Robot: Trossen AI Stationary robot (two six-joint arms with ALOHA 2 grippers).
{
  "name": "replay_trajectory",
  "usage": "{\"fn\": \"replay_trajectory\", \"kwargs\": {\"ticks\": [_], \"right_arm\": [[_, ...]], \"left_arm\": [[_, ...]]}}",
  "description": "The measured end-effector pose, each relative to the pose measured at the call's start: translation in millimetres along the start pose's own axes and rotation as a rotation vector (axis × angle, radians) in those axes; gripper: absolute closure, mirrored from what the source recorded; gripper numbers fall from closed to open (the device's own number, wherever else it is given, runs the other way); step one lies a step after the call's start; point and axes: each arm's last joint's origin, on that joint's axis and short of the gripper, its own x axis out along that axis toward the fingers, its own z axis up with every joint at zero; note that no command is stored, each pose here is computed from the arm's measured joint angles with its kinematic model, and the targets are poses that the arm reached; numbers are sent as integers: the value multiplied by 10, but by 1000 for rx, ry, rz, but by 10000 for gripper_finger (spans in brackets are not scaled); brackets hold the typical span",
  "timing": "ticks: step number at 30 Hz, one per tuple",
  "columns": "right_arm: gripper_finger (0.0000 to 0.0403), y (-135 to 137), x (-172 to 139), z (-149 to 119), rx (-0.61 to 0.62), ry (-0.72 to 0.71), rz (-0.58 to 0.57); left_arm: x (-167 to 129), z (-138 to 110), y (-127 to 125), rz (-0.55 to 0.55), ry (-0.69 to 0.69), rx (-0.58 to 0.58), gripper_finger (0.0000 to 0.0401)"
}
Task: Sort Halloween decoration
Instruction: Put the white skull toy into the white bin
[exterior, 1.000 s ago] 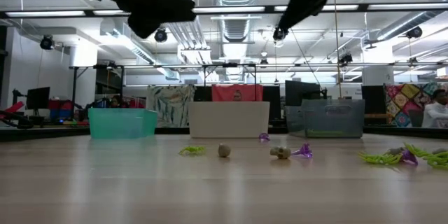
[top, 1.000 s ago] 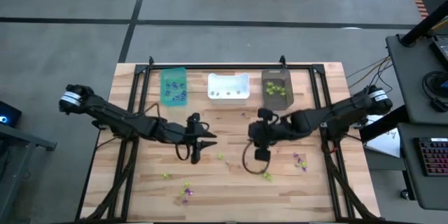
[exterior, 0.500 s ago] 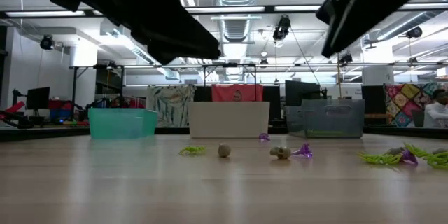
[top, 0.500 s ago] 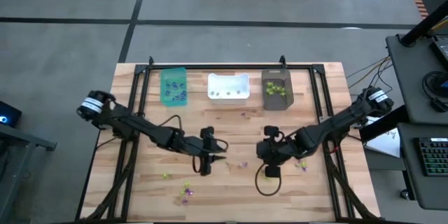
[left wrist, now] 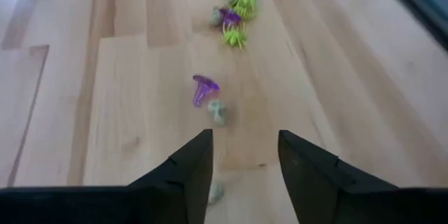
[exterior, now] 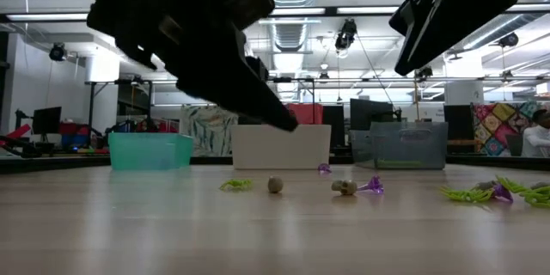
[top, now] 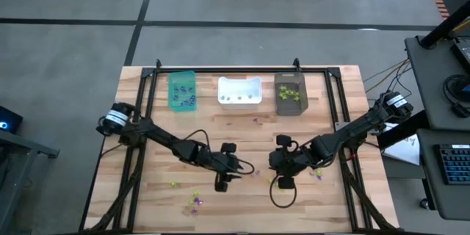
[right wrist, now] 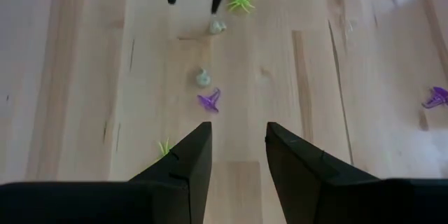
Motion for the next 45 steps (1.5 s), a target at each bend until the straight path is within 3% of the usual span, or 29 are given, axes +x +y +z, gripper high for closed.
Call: {"fn": "replay_trajectory", "kwargs": {"ticks": [6, 21, 36, 45], "right_arm": [[275, 0, 0, 0, 1, -1, 0], [275, -5, 0, 3, 2, -7, -16], [275, -5, 0, 3, 2, -8, -17], [275, -5, 0, 7, 3, -12, -17]], "left_arm": [[115, -118, 7, 15, 52, 20, 231], [225, -270, 40, 101, 106, 13, 239], [222, -289, 40, 103, 117, 17, 320], [223, -287, 40, 103, 113, 16, 345]]}}
